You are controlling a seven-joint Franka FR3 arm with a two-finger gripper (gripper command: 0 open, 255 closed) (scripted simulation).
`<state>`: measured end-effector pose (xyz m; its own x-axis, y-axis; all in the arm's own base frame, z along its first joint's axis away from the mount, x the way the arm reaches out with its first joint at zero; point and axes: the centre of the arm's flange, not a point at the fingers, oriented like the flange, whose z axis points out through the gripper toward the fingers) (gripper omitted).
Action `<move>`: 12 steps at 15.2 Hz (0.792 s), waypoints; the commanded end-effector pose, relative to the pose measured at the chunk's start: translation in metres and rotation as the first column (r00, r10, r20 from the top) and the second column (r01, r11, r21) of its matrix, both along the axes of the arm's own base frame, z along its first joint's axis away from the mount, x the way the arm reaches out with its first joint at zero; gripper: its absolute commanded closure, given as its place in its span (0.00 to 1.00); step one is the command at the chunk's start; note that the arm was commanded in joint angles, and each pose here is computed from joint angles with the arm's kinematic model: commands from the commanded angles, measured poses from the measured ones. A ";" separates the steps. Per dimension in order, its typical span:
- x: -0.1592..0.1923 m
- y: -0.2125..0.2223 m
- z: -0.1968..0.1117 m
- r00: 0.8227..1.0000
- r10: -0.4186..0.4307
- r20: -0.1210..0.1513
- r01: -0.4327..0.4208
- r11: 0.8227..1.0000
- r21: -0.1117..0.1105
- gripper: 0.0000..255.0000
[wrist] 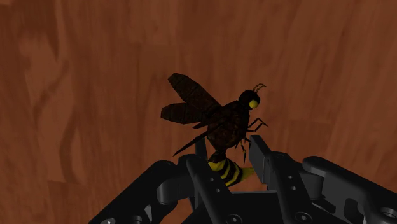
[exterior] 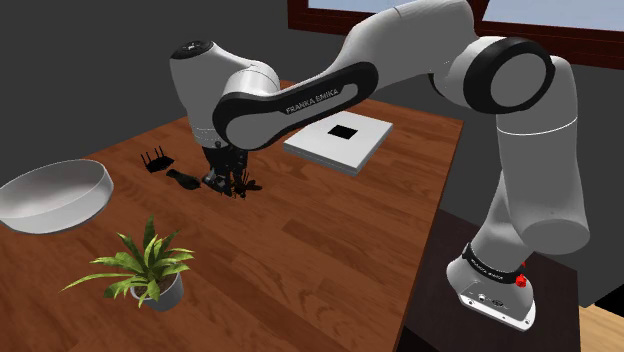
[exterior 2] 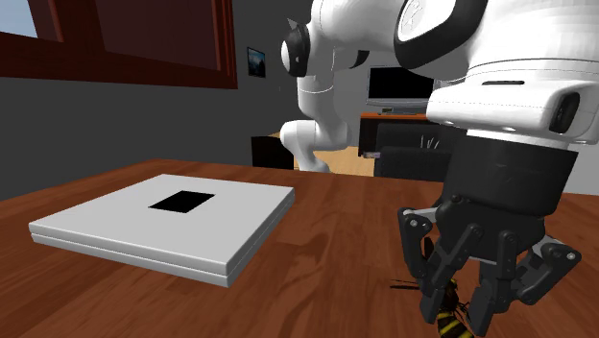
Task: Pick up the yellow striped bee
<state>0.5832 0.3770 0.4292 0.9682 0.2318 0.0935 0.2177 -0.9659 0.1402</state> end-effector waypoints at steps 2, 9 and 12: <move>0.000 0.000 0.000 1.000 0.000 -0.001 0.000 1.000 0.000 1.00; 0.000 -0.001 0.015 1.000 0.000 0.000 0.000 1.000 0.000 1.00; 0.000 -0.001 0.031 1.000 0.000 0.000 0.000 1.000 0.000 1.00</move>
